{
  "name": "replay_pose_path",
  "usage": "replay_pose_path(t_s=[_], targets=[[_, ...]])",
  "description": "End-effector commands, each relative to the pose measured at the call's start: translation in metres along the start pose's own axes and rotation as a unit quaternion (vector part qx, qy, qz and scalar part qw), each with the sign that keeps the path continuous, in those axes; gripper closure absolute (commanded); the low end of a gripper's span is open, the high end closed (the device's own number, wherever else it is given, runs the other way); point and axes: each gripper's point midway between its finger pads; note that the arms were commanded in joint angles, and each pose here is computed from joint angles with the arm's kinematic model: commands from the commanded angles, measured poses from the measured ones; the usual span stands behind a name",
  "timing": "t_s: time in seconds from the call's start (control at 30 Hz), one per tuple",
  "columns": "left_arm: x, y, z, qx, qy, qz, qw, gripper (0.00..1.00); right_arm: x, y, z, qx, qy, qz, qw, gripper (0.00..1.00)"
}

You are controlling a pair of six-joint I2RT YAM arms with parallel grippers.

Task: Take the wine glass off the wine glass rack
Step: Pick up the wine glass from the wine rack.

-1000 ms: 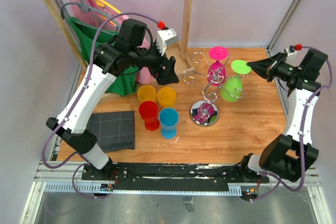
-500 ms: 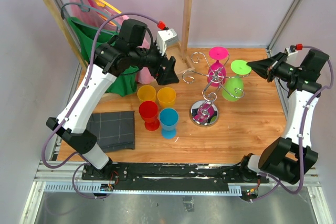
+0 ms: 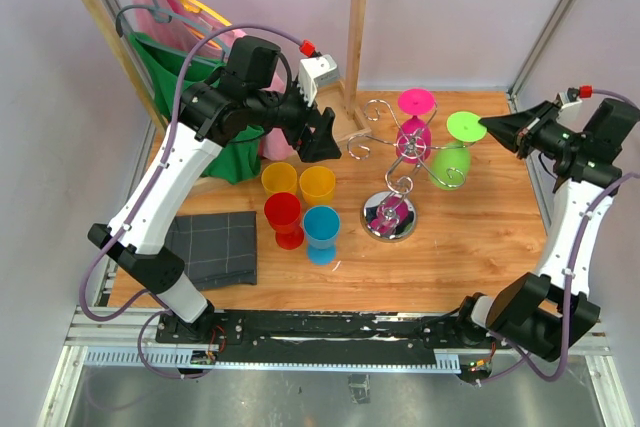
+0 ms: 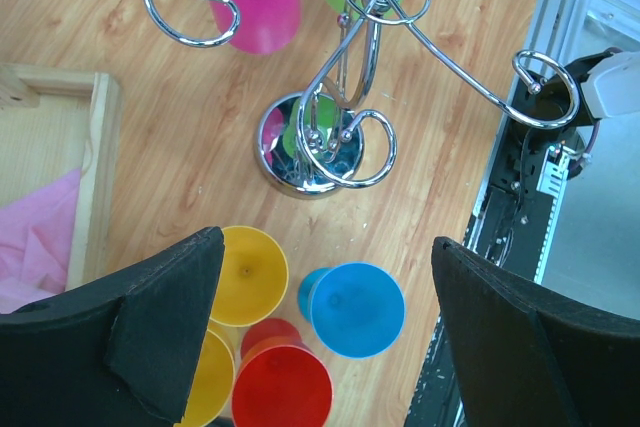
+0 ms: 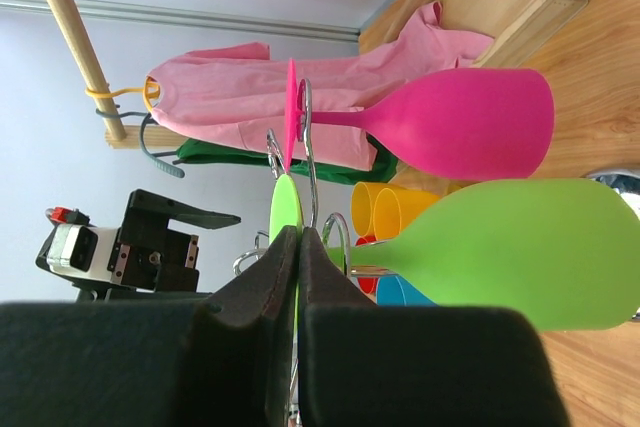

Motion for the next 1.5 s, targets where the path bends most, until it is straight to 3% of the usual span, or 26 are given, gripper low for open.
replay_pose_path(t_s=[0.0,0.47,1.47], targets=[[0.0,-0.001,-0.003,-0.008,0.007,0.005,1.0,0.1,0.002,-0.007,0.001,-0.012,0.0,0.003,1.0,1.0],[-0.002,0.0,-0.004,-0.008,0.007,0.012,1.0,0.1,-0.009,-0.014,-0.003,-0.039,0.009,0.029,0.999,0.99],[0.0,0.004,-0.002,-0.004,0.006,0.015,1.0,0.1,-0.002,-0.019,0.021,-0.027,0.005,0.017,0.999,0.99]])
Point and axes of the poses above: each gripper's point midway between its finger pads, its own y axis out along the fingers, its own x axis along the line the jaws close on, z = x × y, and after that the axes turned 6 degrees about -y, right-handed
